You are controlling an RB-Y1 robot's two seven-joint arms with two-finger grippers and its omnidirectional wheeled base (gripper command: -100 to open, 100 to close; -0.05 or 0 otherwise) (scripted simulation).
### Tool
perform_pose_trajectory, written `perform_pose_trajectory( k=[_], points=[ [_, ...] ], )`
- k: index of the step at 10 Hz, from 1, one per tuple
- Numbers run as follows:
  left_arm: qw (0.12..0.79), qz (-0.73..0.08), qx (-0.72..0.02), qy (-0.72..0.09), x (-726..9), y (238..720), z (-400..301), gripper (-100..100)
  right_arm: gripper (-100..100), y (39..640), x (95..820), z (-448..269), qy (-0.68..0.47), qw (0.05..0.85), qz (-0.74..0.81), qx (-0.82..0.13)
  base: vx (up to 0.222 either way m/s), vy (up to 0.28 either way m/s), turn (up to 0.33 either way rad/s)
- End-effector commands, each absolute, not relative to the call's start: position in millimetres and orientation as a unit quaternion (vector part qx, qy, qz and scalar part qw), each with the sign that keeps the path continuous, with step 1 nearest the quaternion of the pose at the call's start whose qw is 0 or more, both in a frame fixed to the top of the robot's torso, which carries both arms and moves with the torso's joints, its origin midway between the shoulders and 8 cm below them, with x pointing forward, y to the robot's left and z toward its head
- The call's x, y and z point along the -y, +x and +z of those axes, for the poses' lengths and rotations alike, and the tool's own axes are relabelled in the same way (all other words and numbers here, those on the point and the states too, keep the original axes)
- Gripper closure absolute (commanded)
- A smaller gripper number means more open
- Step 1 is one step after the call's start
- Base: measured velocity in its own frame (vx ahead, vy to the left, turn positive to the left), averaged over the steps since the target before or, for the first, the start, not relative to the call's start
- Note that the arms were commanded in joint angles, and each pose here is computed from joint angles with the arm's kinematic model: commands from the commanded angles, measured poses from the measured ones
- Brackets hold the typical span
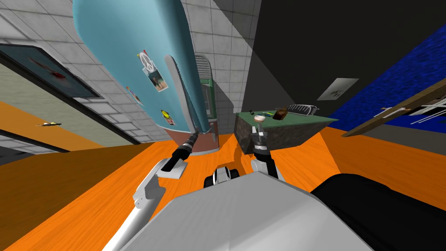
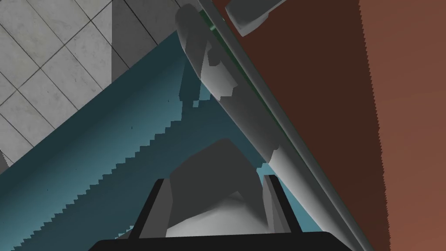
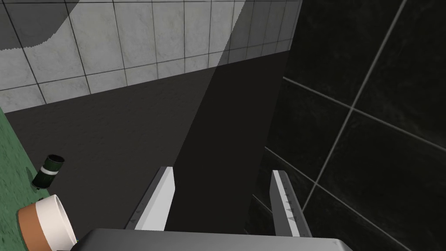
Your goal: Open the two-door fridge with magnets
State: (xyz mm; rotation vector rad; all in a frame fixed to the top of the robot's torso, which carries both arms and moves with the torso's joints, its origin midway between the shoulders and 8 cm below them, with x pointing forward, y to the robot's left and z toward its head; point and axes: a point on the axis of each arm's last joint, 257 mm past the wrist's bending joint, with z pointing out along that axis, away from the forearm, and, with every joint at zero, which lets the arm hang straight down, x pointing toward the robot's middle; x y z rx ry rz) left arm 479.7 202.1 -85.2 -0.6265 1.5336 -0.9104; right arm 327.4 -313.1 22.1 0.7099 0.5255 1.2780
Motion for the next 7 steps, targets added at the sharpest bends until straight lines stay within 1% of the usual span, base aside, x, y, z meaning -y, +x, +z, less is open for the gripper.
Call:
perform_pose_trajectory(
  k=[1, 3, 5, 7],
  points=[
    [0.582, -0.406, -0.659, -0.248, -185, 471, -78, 100, 0, 327, 313, 22, 0.32, 0.713, 0.577, -0.237, -0.104, 0.254, -0.086],
    [0.577, -0.415, -0.662, -0.237, -175, 464, -77, 100, 0, 327, 313, 22, 0.32, 0.713, 0.577, -0.237, -0.119, 0.236, -0.057],
    [0.566, -0.434, -0.667, -0.214, -154, 449, -74, 100, 0, 327, 313, 22, 0.32, 0.713, 0.577, -0.237, -0.166, 0.286, -0.063],
    [0.56, -0.443, -0.67, -0.204, -144, 441, -73, 100, 0, 327, 313, 22, 0.32, 0.713, 0.577, -0.237, -0.111, 0.239, -0.046]
  ],
)
